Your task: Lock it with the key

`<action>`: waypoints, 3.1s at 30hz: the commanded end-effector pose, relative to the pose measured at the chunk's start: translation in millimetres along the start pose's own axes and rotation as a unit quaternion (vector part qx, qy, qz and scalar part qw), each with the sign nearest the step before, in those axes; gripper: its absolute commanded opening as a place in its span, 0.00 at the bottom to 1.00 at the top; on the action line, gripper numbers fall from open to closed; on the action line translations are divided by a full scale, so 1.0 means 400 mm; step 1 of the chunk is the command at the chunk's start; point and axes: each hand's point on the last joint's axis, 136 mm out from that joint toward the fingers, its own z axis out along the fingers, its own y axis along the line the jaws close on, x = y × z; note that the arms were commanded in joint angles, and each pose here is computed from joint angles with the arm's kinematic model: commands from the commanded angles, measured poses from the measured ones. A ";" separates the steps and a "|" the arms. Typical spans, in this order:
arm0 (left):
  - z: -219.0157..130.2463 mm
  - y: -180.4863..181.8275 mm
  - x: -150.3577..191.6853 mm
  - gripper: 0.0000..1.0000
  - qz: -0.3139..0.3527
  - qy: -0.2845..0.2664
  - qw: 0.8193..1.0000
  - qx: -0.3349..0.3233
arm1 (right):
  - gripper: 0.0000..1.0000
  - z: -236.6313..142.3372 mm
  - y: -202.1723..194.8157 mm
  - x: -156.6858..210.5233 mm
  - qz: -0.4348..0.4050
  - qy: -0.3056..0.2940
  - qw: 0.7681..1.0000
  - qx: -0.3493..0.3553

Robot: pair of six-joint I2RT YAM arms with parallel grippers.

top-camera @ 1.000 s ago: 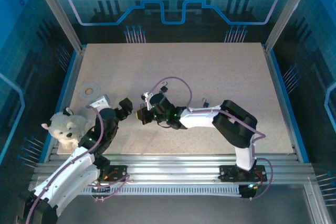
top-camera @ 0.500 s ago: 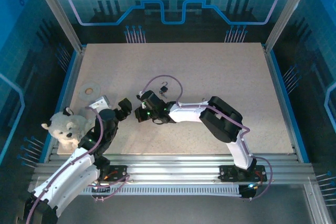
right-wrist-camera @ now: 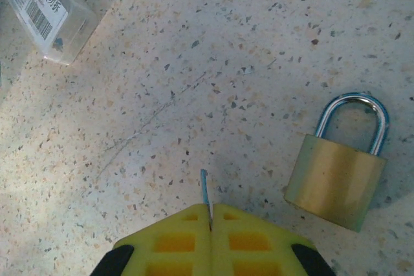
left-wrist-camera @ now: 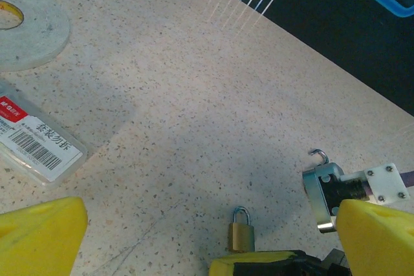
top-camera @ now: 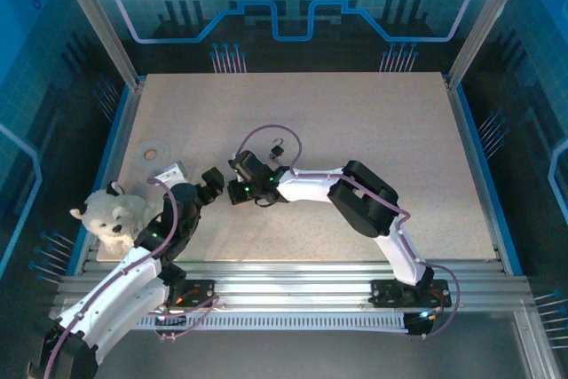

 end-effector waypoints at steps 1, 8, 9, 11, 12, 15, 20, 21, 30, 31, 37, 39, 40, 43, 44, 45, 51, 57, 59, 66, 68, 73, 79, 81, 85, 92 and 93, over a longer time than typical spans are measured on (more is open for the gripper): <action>0.000 -0.012 -0.008 0.99 -0.008 -0.003 1.000 0.008 | 0.08 0.003 -0.021 -0.011 -0.001 0.003 1.000 0.021; 0.001 -0.014 -0.007 0.99 -0.007 -0.001 1.000 0.011 | 0.30 -0.012 -0.015 -0.023 -0.013 0.000 1.000 0.024; 0.001 -0.013 -0.006 0.99 -0.007 -0.001 1.000 0.010 | 0.33 -0.016 -0.011 -0.027 -0.016 -0.001 1.000 0.022; 0.001 -0.013 -0.005 0.99 -0.007 -0.001 1.000 0.009 | 0.37 -0.027 -0.004 -0.032 -0.022 -0.003 1.000 0.021; 0.001 -0.012 -0.007 0.99 -0.006 -0.001 1.000 0.009 | 0.40 -0.036 0.001 -0.037 -0.027 -0.005 0.999 0.020; 0.000 -0.014 -0.006 0.99 -0.006 0.000 1.000 0.010 | 0.50 -0.075 0.031 -0.062 -0.045 -0.020 0.999 0.012; 0.001 -0.013 -0.005 0.99 -0.007 0.000 1.000 0.009 | 0.65 -0.172 0.064 -0.125 -0.070 -0.058 0.996 0.016; 0.001 -0.012 -0.005 0.99 -0.007 0.000 1.000 0.009 | 0.68 -0.192 0.058 -0.136 -0.072 -0.064 0.995 0.025; 0.001 -0.013 -0.004 0.99 -0.008 0.002 1.000 0.009 | 1.00 -0.303 -0.099 -0.209 -0.028 -0.077 0.991 0.108; 0.001 -0.014 -0.004 0.99 -0.008 0.002 1.000 0.009 | 1.00 -0.306 -0.122 -0.211 -0.019 -0.073 0.990 0.117; 0.000 -0.012 -0.005 0.99 -0.008 0.002 1.000 0.007 | 1.00 -0.304 -0.230 -0.213 0.053 -0.059 0.987 0.138; -0.001 -0.012 -0.007 0.99 -0.009 0.001 1.000 0.007 | 1.00 -0.299 -0.256 -0.215 0.064 -0.052 0.984 0.158; -0.001 -0.012 -0.007 0.99 -0.009 0.001 1.000 0.007 | 1.00 -0.298 -0.267 -0.217 0.071 -0.048 0.982 0.170; -0.001 -0.011 -0.006 0.99 -0.008 0.001 1.000 0.006 | 1.00 -0.285 -0.305 -0.218 0.087 -0.018 0.971 0.221; -0.001 -0.011 -0.006 0.99 -0.009 0.002 1.000 0.007 | 1.00 -0.281 -0.317 -0.213 0.090 -0.001 0.966 0.242; -0.001 -0.012 -0.005 0.99 -0.008 0.002 1.000 0.008 | 1.00 -0.272 -0.325 -0.211 0.091 0.013 0.963 0.255; -0.002 -0.012 -0.005 0.99 -0.008 0.002 1.000 0.008 | 0.98 -0.241 -0.346 -0.202 0.116 0.033 0.951 0.285; -0.001 -0.014 -0.006 0.99 -0.008 0.002 1.000 0.009 | 0.95 -0.220 -0.353 -0.204 0.134 0.040 0.945 0.296; -0.001 -0.013 -0.004 0.99 -0.008 0.003 1.000 0.009 | 0.93 -0.205 -0.361 -0.199 0.138 0.048 0.941 0.305; -0.001 -0.015 -0.005 0.99 -0.009 0.003 1.000 0.011 | 0.84 -0.170 -0.373 -0.200 0.159 0.054 0.938 0.304; -0.001 -0.014 -0.004 0.99 -0.008 0.004 1.000 0.011 | 0.80 -0.160 -0.380 -0.198 0.169 0.058 0.937 0.301; 0.000 -0.015 -0.003 0.99 -0.009 0.004 1.000 0.012 | 0.72 -0.138 -0.386 -0.209 0.179 0.055 0.939 0.288; 0.000 -0.016 -0.002 0.99 -0.009 0.006 1.000 0.013 | 0.69 -0.119 -0.402 -0.212 0.188 0.058 0.938 0.286; 0.000 -0.017 -0.002 0.99 -0.008 0.006 1.000 0.013 | 0.68 -0.114 -0.410 -0.211 0.191 0.059 0.937 0.288; 0.002 -0.015 0.002 0.99 -0.009 0.007 1.000 0.012 | 0.64 -0.099 -0.425 -0.206 0.197 0.066 0.936 0.284; 0.005 -0.018 0.004 0.99 -0.008 0.009 1.000 0.014 | 0.58 -0.087 -0.444 -0.213 0.195 0.066 0.938 0.279; 0.006 -0.016 0.006 0.99 -0.008 0.010 1.000 0.013 | 0.57 -0.086 -0.445 -0.216 0.195 0.066 0.938 0.277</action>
